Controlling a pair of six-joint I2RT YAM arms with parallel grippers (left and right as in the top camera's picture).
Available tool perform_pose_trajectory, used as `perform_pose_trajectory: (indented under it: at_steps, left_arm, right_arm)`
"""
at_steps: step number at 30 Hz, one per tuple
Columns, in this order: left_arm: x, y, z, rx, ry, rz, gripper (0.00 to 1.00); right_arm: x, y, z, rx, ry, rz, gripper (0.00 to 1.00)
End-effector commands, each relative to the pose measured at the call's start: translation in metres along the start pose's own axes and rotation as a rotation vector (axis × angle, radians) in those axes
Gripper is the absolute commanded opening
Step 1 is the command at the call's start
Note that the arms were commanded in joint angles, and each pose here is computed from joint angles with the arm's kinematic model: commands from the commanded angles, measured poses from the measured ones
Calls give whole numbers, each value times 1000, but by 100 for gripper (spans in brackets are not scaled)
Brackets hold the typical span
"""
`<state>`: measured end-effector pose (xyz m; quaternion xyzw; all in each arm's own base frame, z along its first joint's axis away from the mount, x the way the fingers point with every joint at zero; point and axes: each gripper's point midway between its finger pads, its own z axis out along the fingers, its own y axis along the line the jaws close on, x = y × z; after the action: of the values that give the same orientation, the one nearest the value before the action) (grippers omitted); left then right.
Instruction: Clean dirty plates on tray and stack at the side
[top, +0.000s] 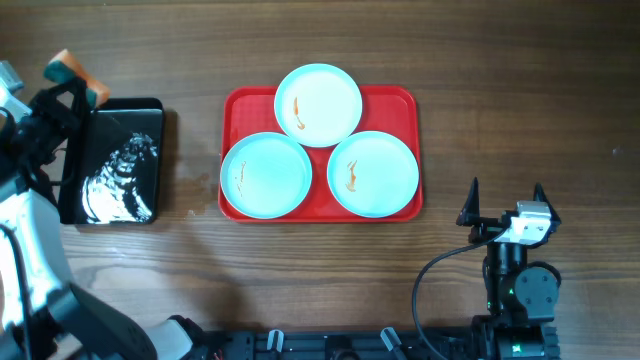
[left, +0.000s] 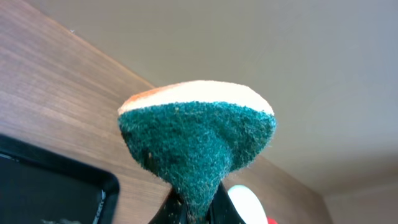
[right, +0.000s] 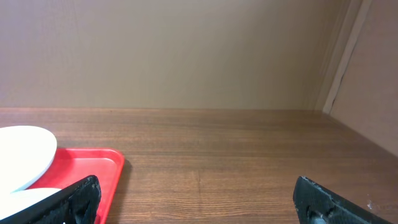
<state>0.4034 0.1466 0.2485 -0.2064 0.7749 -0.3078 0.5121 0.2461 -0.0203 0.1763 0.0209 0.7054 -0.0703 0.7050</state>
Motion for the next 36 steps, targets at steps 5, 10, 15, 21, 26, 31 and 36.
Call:
perform_pose_trajectory:
  at_steps: [5, 10, 15, 21, 26, 31, 36]
  left_arm:
    - [94, 109, -1, -389, 253, -5, 4]
    - [118, 126, 8, -315, 288, -132, 4]
    - [71, 84, 3, -160, 168, -78, 4]
    - [-4, 14, -28, -84, -53, 74, 4]
    - [14, 38, -30, -206, -4, 57, 4]
    - [92, 117, -21, -423, 190, -84, 4]
    - [93, 83, 1, -132, 202, -101, 4]
  right_arm:
    - [-3, 1, -1, -9, -13, -6, 100]
    - [-3, 1, -1, -9, -13, -6, 100]
    - [-3, 1, -1, -9, -13, -6, 100]
    - [-3, 1, -1, -9, -13, -6, 100]
    - [-3, 1, -1, -9, -13, -6, 100]
    - [-3, 1, -1, -9, -13, -6, 100]
    - [-3, 1, -1, -9, -13, -6, 100]
